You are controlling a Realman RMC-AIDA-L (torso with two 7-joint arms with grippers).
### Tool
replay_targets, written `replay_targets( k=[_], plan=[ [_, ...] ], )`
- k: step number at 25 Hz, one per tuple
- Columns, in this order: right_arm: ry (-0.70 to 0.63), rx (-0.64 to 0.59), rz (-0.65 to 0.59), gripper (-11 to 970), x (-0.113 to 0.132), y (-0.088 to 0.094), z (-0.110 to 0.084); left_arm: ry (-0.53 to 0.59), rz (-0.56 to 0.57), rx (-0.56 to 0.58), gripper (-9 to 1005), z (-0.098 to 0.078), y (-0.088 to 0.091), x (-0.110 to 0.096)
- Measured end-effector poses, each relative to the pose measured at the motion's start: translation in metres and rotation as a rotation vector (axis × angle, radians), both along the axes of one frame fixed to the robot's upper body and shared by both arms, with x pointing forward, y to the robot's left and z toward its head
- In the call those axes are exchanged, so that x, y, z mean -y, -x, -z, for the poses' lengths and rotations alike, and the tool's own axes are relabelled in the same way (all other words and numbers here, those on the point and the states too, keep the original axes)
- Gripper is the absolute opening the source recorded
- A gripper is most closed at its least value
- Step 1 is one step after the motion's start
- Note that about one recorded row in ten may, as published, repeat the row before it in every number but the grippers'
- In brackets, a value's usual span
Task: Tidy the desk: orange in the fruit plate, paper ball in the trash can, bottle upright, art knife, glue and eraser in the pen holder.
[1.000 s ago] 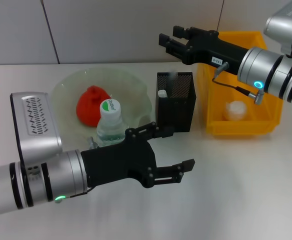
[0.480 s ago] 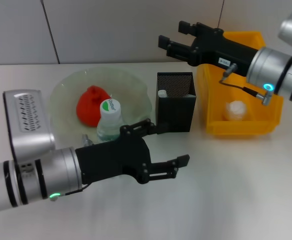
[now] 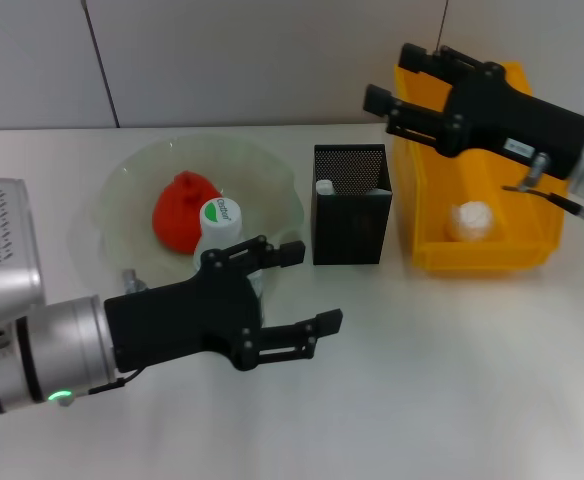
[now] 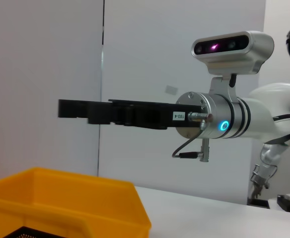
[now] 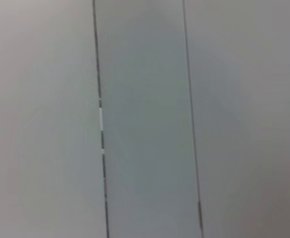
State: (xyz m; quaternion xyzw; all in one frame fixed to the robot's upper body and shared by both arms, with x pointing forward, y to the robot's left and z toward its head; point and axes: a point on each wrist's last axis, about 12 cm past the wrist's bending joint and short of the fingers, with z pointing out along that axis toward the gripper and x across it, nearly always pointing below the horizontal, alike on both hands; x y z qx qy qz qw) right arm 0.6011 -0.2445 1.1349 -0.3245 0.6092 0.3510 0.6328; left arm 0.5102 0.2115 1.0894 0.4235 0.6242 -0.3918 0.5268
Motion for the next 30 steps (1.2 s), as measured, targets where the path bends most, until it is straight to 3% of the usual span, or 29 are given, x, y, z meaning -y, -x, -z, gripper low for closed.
replay_targets(
  k=[8, 13, 19, 30],
  plan=[
    [-0.029, -0.02, -0.106, 774, 0.025, 0.019, -0.008, 0.012, 0.018, -0.015, 842, 0.002, 0.008, -0.008],
    [0.07, -0.079, -0.218, 774, 0.035, 0.025, -0.015, 0.019, 0.033, -0.019, 842, 0.002, 0.01, -0.008],
    [0.28, -0.177, -0.381, 774, 0.025, 0.045, 0.004, 0.012, 0.05, -0.02, 841, 0.002, 0.012, -0.008],
    [0.355, -0.157, -0.431, 774, 0.015, 0.072, 0.028, -0.07, 0.087, -0.034, 841, -0.006, 0.002, -0.024]
  ],
)
